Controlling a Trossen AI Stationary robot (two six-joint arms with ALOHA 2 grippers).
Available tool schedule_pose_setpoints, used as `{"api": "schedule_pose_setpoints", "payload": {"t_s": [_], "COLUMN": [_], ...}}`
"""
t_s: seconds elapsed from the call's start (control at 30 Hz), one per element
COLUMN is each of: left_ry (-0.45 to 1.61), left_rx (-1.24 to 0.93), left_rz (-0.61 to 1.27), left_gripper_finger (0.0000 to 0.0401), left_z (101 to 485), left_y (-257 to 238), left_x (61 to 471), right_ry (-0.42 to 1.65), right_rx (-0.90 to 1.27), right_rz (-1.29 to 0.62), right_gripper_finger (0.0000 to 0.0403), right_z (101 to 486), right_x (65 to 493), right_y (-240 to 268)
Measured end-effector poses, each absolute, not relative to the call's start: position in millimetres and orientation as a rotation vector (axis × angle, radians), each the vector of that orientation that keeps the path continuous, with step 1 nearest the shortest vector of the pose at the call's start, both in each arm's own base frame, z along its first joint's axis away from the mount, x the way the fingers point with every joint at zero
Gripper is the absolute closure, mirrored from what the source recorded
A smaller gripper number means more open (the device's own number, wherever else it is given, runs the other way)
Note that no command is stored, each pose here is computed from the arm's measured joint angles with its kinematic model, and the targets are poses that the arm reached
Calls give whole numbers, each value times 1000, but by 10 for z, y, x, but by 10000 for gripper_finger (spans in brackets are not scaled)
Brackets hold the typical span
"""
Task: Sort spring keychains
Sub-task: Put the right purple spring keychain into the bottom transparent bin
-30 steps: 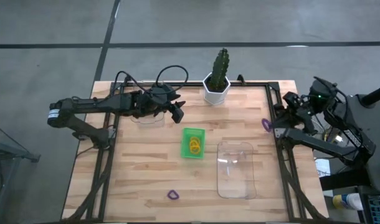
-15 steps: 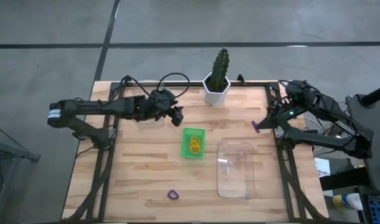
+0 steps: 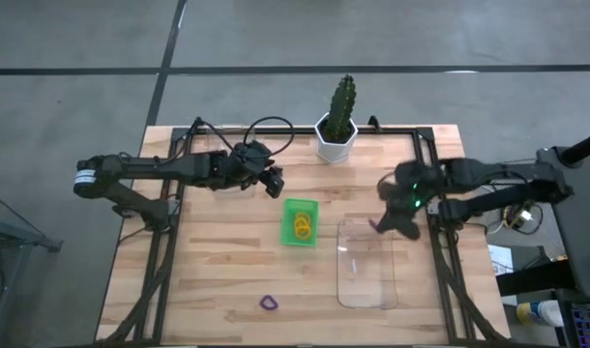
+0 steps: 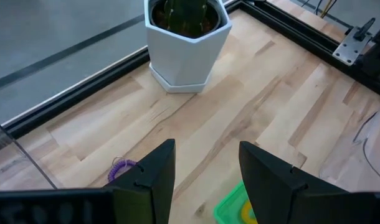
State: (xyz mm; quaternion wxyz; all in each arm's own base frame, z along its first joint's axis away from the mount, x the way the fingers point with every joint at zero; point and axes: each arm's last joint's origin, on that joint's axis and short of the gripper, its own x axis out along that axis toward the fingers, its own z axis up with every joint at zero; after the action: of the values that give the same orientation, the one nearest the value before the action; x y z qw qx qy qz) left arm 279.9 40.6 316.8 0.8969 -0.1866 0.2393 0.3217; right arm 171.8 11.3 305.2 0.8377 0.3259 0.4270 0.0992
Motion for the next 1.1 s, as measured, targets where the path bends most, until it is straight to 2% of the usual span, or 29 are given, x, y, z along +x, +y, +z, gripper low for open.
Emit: {"api": "schedule_pose_setpoints", "payload": {"t_s": [0.37, 0.8, 0.97, 1.1], "left_ry": [497, 508, 515, 518], "left_rx": [-384, -395, -389, -377], "left_rz": [666, 632, 623, 619], "left_gripper_finger": [232, 232, 232, 232], "left_z": [3168, 3165, 3163, 3164], "left_y": [406, 397, 394, 394], "left_x": [2799, 2803, 2803, 2802], "right_ry": [1173, 1477, 1512, 1465], "right_rx": [574, 473, 429, 405], "right_rz": [77, -124, -225, -283], "right_gripper_finger": [390, 390, 390, 390], "right_z": [2625, 1849, 1708, 1758], "right_x": [2052, 2462, 2533, 2618], "right_y": [638, 768, 768, 773]}}
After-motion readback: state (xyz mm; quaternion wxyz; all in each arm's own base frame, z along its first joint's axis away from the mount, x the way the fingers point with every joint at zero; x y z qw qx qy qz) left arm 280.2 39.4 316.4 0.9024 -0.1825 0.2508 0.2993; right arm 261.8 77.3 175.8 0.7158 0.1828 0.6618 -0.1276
